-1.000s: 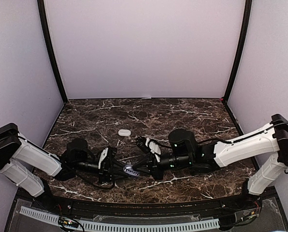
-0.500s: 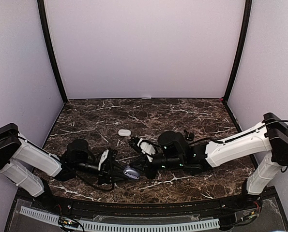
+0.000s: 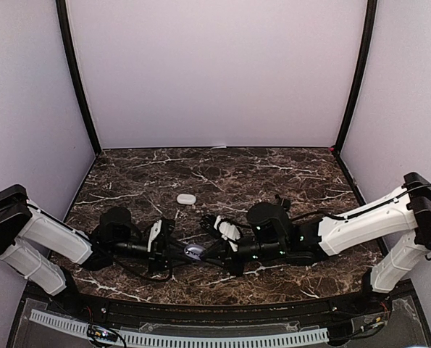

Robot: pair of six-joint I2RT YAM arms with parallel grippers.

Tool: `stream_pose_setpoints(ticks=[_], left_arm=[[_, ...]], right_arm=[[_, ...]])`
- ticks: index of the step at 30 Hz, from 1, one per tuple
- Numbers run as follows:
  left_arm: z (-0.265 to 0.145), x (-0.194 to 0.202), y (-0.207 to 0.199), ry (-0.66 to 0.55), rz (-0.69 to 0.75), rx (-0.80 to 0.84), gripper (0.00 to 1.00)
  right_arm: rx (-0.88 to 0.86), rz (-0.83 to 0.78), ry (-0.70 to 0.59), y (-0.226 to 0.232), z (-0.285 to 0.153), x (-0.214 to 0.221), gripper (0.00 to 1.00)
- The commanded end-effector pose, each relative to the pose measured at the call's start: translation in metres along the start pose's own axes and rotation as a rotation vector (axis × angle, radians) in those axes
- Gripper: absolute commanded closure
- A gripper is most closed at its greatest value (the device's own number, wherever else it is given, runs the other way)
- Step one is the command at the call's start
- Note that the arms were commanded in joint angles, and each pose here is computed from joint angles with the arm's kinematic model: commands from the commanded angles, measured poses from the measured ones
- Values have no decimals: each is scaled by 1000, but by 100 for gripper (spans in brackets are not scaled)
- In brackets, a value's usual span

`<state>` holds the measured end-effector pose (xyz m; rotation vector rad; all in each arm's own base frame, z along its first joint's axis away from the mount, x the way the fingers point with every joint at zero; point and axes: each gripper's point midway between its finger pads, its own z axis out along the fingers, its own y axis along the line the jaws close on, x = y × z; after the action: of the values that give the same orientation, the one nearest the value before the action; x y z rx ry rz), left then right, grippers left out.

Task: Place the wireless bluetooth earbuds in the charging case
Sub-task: Open the charging case with the earbuds.

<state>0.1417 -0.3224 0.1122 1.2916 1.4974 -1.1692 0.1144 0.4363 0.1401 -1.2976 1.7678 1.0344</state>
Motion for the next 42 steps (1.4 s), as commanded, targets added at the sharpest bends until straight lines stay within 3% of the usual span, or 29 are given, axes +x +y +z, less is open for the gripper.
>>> stream_pose_setpoints(ticks=[1,6,9,12,20,30,34,42], left_arm=[[-4,-16,-2,-60,58,1,91],[-6,-18,-12,-69,95,50,96],[-6,-18,-18,-67,116,87,97],[-8,-19,-31,-78,128,158,97],[-11,-20,-35,-86,141,170,97],[-7,-18,-28,-72,112,141,97],[-5,-18,-20,-61,85,107,95],[-7,-21,-7,-95,38,20,73]], right_arm=[[-13,-10,-38,5,-3,-10,88],[-30,1,-92,1,-21,-17,66],[-66,32,-117,-2,-29,-23,46],[-124,56,-93,-3,-26,-24,39],[-286,49,5,17,-8,-16,51],[-329,57,60,25,5,-6,80],[-299,40,72,26,9,-3,84],[-248,8,52,26,9,-5,88]])
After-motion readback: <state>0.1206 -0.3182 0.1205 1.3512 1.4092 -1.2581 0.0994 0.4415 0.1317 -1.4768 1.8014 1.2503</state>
